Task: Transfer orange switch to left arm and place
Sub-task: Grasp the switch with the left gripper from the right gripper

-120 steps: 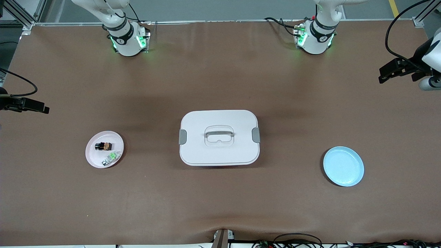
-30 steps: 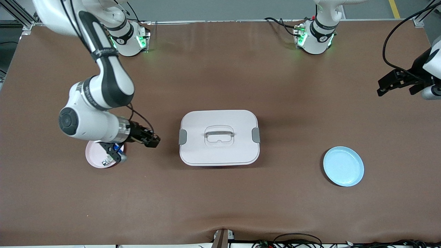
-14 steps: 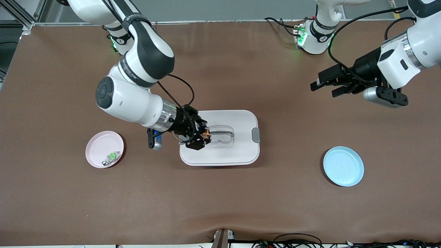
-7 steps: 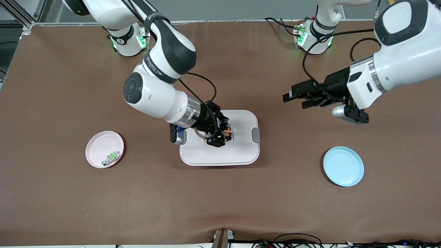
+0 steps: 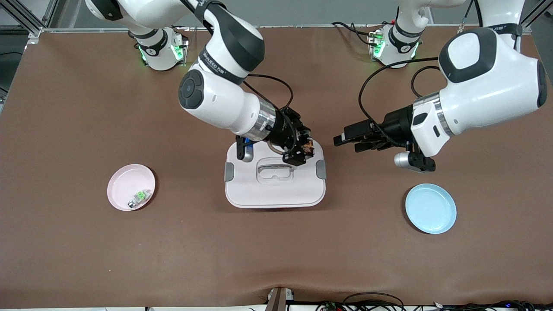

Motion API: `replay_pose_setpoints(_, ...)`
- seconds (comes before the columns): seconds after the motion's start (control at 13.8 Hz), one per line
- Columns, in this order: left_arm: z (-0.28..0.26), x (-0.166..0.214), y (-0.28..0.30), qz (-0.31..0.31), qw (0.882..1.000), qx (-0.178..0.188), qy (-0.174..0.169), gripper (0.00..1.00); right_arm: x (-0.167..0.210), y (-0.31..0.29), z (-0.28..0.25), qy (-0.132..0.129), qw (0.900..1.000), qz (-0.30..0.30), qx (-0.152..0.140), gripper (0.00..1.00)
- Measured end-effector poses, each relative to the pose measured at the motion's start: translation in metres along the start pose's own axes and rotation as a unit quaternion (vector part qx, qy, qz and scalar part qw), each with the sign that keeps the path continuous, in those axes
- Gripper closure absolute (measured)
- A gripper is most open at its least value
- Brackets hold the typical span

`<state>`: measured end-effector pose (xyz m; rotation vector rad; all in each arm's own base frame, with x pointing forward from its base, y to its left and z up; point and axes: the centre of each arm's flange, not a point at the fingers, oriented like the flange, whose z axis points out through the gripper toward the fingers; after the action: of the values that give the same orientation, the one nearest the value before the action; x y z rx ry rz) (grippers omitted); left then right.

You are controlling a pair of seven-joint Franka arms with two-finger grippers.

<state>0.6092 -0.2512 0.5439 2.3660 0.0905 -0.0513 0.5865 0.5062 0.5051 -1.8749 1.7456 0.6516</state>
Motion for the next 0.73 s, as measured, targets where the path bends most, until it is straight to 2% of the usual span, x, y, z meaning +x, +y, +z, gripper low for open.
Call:
replay_pose_setpoints(0.22, 0.017, -0.001, 0.0, 0.0, 1.0, 0.002, -0.013, 0.15, -0.008, 0.003, 0.006, -0.009, 1.0, 0.017, 0.014, 0.26)
replay_pose_setpoints(0.29, 0.023, -0.002, 0.001, 0.001, 1.0, 0.003, -0.018, 0.2, -0.01, 0.004, 0.01, -0.011, 1.0, 0.02, 0.016, 0.26)
replay_pose_setpoints(0.73, 0.049, -0.009, -0.008, -0.007, 0.999, 0.013, -0.041, 0.22, -0.011, 0.0, 0.025, -0.018, 0.999, 0.032, 0.021, 0.26)
